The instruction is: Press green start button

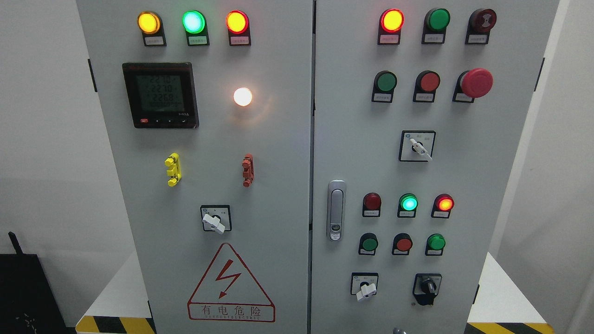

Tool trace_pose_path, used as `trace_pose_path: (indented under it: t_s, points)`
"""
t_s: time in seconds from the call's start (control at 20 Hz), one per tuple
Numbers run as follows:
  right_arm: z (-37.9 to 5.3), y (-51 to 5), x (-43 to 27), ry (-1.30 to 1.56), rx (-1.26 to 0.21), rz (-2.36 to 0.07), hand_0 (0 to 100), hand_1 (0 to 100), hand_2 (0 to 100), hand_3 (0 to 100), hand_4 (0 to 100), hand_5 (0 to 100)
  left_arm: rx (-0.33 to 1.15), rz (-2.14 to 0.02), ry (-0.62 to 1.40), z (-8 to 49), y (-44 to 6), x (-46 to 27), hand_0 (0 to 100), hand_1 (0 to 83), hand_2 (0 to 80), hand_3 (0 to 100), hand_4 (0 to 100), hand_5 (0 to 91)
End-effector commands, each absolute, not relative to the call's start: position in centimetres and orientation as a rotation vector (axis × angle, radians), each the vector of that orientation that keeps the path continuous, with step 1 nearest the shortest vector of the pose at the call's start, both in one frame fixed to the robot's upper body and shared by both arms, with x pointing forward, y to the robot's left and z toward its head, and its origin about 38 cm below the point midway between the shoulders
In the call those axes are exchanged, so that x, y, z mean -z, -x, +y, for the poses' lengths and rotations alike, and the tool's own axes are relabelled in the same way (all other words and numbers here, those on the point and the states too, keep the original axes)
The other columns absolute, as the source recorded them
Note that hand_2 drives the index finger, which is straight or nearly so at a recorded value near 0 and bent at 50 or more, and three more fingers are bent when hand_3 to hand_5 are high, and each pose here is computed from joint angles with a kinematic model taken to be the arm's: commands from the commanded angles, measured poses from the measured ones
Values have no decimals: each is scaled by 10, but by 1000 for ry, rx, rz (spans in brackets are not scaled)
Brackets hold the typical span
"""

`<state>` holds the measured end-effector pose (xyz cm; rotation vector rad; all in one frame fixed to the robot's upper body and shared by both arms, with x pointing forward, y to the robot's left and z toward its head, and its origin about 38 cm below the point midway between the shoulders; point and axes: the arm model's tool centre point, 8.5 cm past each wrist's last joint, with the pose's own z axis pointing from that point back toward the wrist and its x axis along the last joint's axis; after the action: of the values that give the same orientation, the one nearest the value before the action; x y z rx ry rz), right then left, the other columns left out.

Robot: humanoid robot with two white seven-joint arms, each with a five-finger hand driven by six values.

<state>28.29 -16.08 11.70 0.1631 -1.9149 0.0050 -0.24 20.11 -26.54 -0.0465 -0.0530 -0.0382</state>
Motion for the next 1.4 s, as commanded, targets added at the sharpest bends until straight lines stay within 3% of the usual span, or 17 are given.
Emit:
trace_pose_path:
  t_s: [0.0,0.85,1.35]
  points:
    - [-160,-283,-117,-156,-15,-1915,123,108,0,0,0,0,38,-52,47,201,3,265,120,556,0,0,0,0]
    - [-164,-292,-137,-123,-40,-2005,107,151,0,0,0,0,38,-52,47,201,3,265,120,556,0,0,0,0]
    - [-183,-317,-149,249,-350,-2141,103,221,0,57,0,0,38,-53,47,201,2,265,120,556,0,0,0,0]
